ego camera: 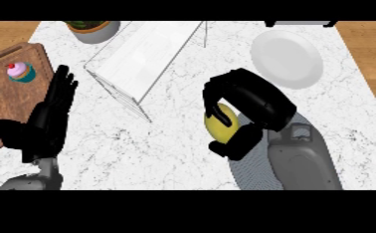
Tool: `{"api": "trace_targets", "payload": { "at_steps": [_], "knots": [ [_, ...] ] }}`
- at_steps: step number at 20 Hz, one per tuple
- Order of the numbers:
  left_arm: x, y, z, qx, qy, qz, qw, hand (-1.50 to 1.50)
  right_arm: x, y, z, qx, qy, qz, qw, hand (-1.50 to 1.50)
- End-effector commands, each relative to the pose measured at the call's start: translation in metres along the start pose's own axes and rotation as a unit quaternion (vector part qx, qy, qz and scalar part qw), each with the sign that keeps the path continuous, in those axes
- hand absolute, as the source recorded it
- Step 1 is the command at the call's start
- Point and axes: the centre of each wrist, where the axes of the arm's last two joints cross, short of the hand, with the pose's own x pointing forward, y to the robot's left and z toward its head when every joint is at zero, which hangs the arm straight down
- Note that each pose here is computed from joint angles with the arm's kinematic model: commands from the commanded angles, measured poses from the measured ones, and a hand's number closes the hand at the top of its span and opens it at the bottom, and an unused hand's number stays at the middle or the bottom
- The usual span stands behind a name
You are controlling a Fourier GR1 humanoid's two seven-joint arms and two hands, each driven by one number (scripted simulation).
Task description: Pick the lemon from the placemat and place it in the tiered shelf
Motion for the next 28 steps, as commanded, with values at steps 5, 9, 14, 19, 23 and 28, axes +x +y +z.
{"api": "trace_targets", "payload": {
  "at_steps": [5,9,14,19,23,28],
  "knots": [
    [-0.004,0.008,0.0,-0.008,0.005,0.002,1.0,0.0,0.032,-0.073,-0.033,-0.067,0.031,-0.001,0.997,1.5],
    [-0.001,-0.012,-0.015,-0.002,-0.013,0.0,0.9999,0.0,0.02,-0.071,-0.063,-0.09,0.034,-0.01,0.995,1.5],
    [0.004,-0.02,0.009,0.001,-0.008,0.01,0.9999,0.0,-0.002,-0.056,-0.089,-0.11,0.045,-0.03,0.992,1.5],
    [-0.004,0.001,-0.001,-0.011,-0.001,0.002,0.9999,0.0,-0.004,-0.057,-0.122,-0.127,0.055,-0.041,0.99,1.5],
    [-0.001,-0.017,-0.002,-0.014,-0.008,0.0,0.9999,0.0,-0.023,-0.027,-0.135,-0.132,0.047,-0.034,0.99,1.5],
    [0.013,-0.015,-0.015,-0.023,-0.01,0.0,0.9997,0.0,-0.042,-0.025,-0.151,-0.159,0.047,-0.048,0.985,1.5]
  ]
}}
